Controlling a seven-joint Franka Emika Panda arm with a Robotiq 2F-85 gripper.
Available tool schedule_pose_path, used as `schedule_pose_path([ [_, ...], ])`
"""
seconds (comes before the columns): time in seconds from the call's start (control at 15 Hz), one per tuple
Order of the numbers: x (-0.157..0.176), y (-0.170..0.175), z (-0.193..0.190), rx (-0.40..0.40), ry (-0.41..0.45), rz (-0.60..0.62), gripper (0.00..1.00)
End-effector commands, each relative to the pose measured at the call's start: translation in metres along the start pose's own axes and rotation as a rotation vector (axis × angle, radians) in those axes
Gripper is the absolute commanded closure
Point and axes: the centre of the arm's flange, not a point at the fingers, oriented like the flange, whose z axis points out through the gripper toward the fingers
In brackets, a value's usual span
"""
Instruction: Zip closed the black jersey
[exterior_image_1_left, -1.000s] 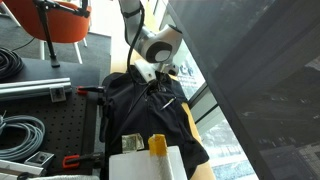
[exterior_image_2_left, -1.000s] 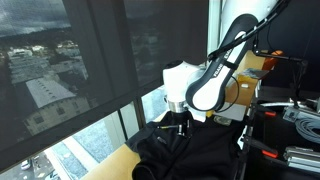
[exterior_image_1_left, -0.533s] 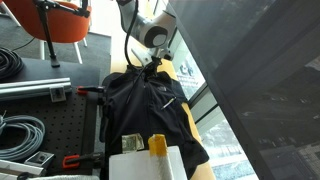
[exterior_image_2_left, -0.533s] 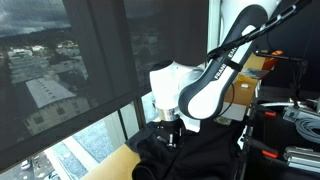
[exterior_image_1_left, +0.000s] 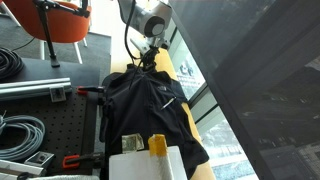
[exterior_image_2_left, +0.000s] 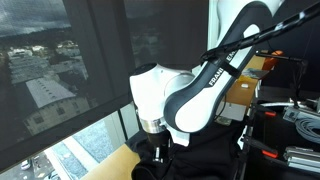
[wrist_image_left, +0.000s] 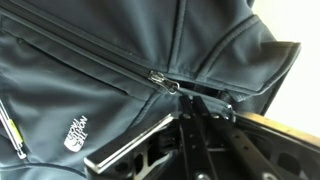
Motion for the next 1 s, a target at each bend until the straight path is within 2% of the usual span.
schedule_pose_path([
  [0.0,0.027,-0.035,0.0,0.005,0.003,-0.019,0.98],
  [0.4,0.042,-0.062,0.008,0.024,-0.002,-0.047,0.98],
  [0.93,0.051,-0.1,0.001,0.047,0.001,-0.084,0.98],
])
